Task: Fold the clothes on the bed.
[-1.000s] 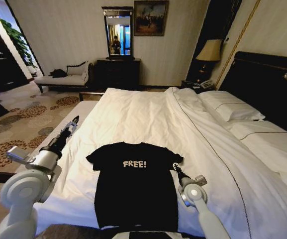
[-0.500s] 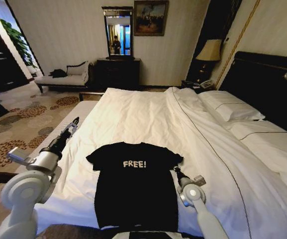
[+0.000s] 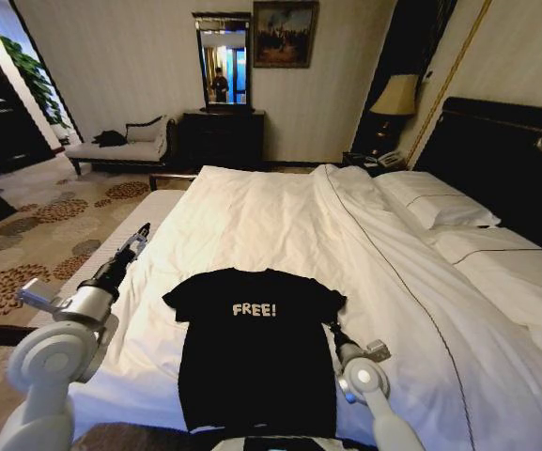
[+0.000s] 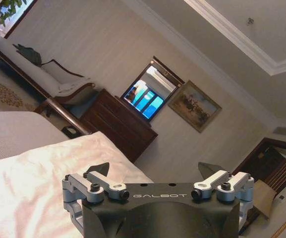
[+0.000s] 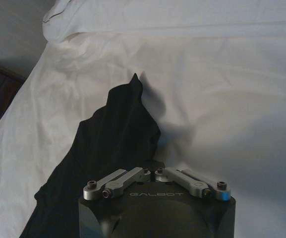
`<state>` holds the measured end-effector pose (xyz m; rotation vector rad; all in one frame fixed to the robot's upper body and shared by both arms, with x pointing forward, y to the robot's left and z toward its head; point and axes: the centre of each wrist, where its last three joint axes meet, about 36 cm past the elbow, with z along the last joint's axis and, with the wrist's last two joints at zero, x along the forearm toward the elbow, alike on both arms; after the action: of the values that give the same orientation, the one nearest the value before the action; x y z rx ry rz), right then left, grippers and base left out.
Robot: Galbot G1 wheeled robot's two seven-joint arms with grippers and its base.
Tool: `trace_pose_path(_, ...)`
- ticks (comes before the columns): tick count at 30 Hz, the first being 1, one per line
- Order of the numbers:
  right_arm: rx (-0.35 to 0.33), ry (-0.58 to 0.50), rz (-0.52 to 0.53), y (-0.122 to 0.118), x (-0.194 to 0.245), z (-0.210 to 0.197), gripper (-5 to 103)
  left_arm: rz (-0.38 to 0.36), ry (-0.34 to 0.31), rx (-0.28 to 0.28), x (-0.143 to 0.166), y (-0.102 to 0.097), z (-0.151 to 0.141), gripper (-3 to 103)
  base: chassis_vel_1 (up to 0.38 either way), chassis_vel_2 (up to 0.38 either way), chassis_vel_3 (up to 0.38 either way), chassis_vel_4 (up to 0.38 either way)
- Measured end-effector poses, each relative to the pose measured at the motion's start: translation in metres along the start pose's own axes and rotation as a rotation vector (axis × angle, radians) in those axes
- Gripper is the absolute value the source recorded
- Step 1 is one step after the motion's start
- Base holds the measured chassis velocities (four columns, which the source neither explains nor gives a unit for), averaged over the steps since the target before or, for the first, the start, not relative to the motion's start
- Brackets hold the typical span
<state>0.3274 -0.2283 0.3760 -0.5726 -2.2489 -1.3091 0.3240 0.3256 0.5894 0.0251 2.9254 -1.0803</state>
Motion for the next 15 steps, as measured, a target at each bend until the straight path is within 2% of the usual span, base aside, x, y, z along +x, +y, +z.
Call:
trace_pose_path(6,0.016,-0.006,0.009,0.000,0.004,0.004,0,-0.023,0.008,-0.009,-0.003,0.005,0.005,100,0.000,0.000,0.000,0.000)
trace_pose_path(7,0.022,-0.012,0.008,0.000,0.004,0.004,0,-0.038,0.012,-0.019,-0.004,0.007,0.007,100,0.000,0.000,0.000,0.000)
trace_pose_path(9,0.036,-0.028,0.006,0.001,0.003,0.002,0,-0.113,0.061,-0.066,-0.006,0.017,0.015,100,0.000,0.000,0.000,0.000)
trace_pose_path(10,0.036,-0.028,0.006,0.001,0.003,0.002,0,-0.113,0.061,-0.066,-0.006,0.017,0.015,100,0.000,0.000,0.000,0.000)
trace_pose_path(12,0.052,-0.044,0.001,0.002,0.005,0.001,11,-0.169,0.109,-0.080,-0.006,0.026,0.023,100,0.000,0.000,0.000,0.000)
trace_pose_path(14,0.096,-0.095,-0.001,0.003,0.010,0.000,21,-0.253,0.167,-0.061,-0.005,0.045,0.038,100,0.000,0.000,0.000,0.000)
trace_pose_path(15,0.096,-0.095,-0.001,0.003,0.010,0.000,21,-0.253,0.167,-0.061,-0.005,0.045,0.038,100,0.000,0.000,0.000,0.000)
